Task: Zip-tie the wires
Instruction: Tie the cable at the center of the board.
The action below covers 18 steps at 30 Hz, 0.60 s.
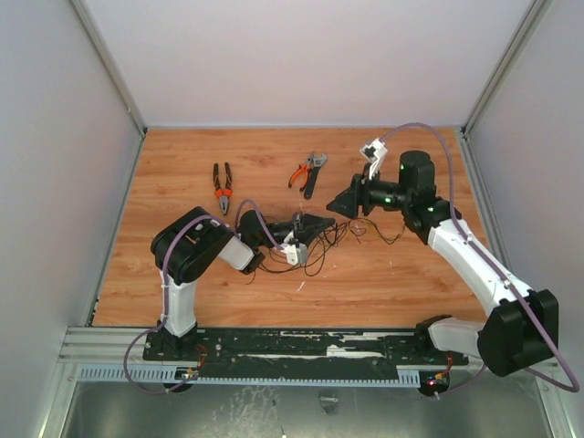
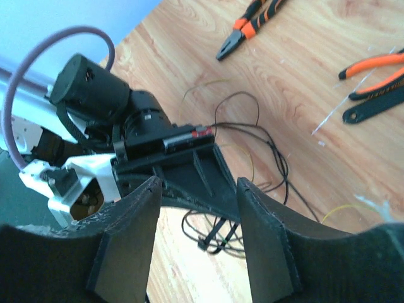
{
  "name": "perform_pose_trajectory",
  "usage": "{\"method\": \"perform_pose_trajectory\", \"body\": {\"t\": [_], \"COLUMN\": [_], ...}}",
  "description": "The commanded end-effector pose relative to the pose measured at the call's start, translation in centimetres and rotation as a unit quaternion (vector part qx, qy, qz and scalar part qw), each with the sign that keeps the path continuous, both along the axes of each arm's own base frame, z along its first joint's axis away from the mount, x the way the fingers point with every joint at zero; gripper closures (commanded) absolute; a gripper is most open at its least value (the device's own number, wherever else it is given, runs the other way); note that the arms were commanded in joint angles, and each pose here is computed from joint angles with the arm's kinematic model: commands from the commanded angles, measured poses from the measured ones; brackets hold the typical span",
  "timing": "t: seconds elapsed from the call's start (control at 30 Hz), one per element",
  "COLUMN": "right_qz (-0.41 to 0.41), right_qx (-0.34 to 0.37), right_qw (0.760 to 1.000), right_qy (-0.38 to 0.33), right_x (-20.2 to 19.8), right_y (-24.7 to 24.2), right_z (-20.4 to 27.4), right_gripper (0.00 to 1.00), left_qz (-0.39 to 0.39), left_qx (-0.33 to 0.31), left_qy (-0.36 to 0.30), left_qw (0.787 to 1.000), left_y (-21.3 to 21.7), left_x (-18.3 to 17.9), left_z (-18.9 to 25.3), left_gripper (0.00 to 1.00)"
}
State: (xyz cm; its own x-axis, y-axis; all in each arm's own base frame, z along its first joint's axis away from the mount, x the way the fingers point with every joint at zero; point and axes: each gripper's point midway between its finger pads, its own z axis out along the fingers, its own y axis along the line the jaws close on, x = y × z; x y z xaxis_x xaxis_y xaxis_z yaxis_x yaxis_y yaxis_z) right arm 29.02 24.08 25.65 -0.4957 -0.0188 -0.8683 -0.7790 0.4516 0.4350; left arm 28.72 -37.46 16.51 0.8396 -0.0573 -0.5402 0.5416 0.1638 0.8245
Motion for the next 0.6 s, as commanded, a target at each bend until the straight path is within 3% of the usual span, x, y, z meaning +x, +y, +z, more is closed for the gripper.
{"method": "perform_pose_trajectory", "body": {"t": [0.0,0.27,0.57], "right_qz": [-0.006,0.001,0.005], "right_qx": [-0.019,-0.030,-0.028], "right_qw": [1.000,0.999,0.999], "right_qy": [0.005,0.035,0.046], "right_x": [-1.5,-3.1,-3.4], "right_y": [-1.1,-1.5,-1.4], "right_z": [-1.7,-4.2,-5.0], "right_gripper": [0.47,0.50,0.59], "left_qz": [-0.007,-0.008,-0.006], "left_qx": [-0.057,-0.059,-0.061], "left_qy": [-0.067,-0.069,-0.071], "left_qw": [0.996,0.996,0.996], "left_y": [0.6,0.6,0.7], "left_x": [-0.9,-0.9,-0.8], "left_z": [4.1,4.3,4.5], "left_gripper": [1.00,1.00,1.00]}}
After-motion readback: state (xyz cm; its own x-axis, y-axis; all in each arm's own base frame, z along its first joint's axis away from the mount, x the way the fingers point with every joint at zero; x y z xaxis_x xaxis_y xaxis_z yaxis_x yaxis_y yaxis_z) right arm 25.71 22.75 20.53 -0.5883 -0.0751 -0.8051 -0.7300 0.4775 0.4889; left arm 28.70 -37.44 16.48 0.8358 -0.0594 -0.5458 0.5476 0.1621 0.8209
